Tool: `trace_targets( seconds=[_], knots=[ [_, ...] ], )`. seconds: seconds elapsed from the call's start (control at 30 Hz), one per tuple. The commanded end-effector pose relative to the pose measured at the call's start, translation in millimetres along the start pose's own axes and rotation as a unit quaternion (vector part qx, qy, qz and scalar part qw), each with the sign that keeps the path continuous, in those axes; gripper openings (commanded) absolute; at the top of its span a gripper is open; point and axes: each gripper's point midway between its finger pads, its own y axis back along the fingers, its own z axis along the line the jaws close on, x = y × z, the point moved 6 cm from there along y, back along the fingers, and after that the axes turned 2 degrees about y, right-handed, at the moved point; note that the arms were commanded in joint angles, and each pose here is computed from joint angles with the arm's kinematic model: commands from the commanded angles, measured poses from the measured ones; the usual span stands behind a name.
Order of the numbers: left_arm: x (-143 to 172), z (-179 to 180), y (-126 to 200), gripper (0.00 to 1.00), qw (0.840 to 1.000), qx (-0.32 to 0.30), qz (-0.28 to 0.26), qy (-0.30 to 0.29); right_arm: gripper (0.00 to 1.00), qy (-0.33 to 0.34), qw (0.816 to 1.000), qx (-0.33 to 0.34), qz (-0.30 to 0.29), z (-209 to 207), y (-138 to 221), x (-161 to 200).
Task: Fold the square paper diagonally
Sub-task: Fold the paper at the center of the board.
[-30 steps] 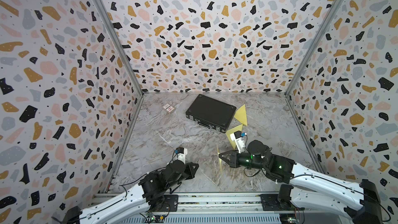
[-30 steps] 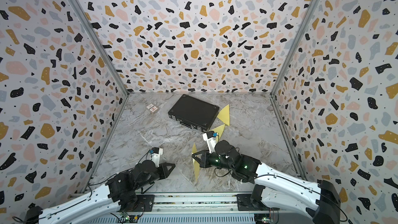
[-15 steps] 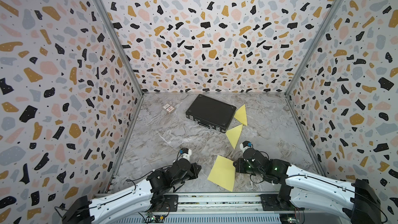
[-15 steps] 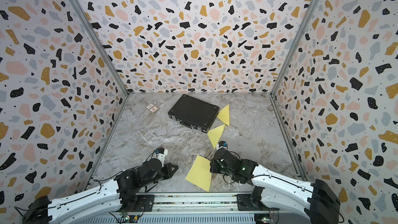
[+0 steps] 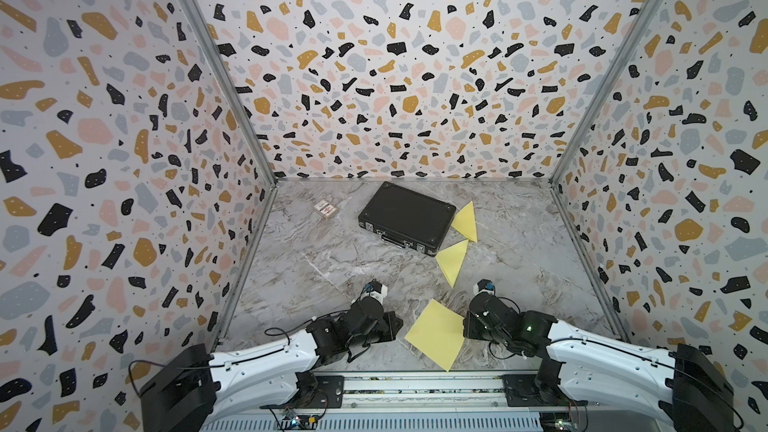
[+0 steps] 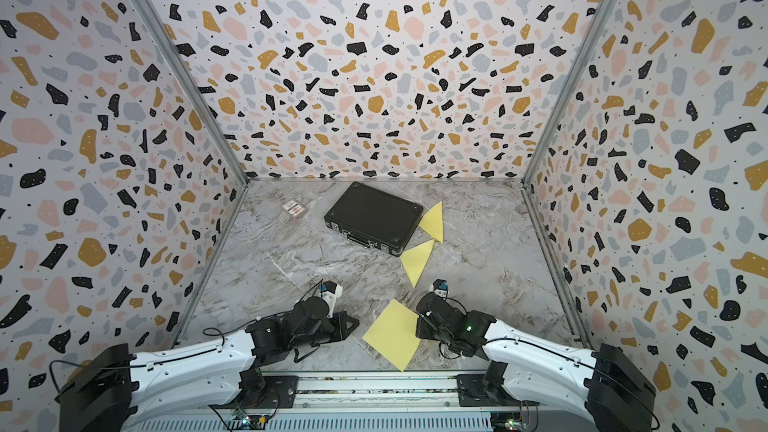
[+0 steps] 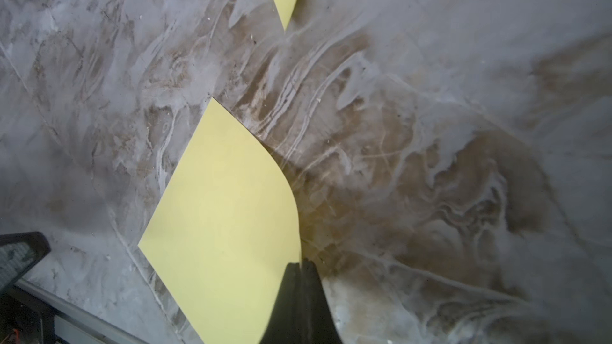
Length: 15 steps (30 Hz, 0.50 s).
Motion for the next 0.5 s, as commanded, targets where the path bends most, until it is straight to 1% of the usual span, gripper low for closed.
trace_targets(
  seconds=[0.0,0.23,0.47],
  knots=[
    [-3.1,-14.6,-8.2,0.0,1.0,0.023,0.009,-0.018,0.0,-0.01,1.0,0.0,-0.019,1.9,3.0,-6.3],
    [8.5,-15.7,-33.0,0.0,0.998,0.02,0.05,-0.026,0.0,-0.017,1.0,0.0,-0.012,2.6,-0.2,-4.9],
    [16.8,-0.8,-33.6,0.0,0.998,-0.001,0.053,-0.02,0.0,-0.018,1.0,-0.004,-0.01,5.0,-1.4,-5.5]
  ],
)
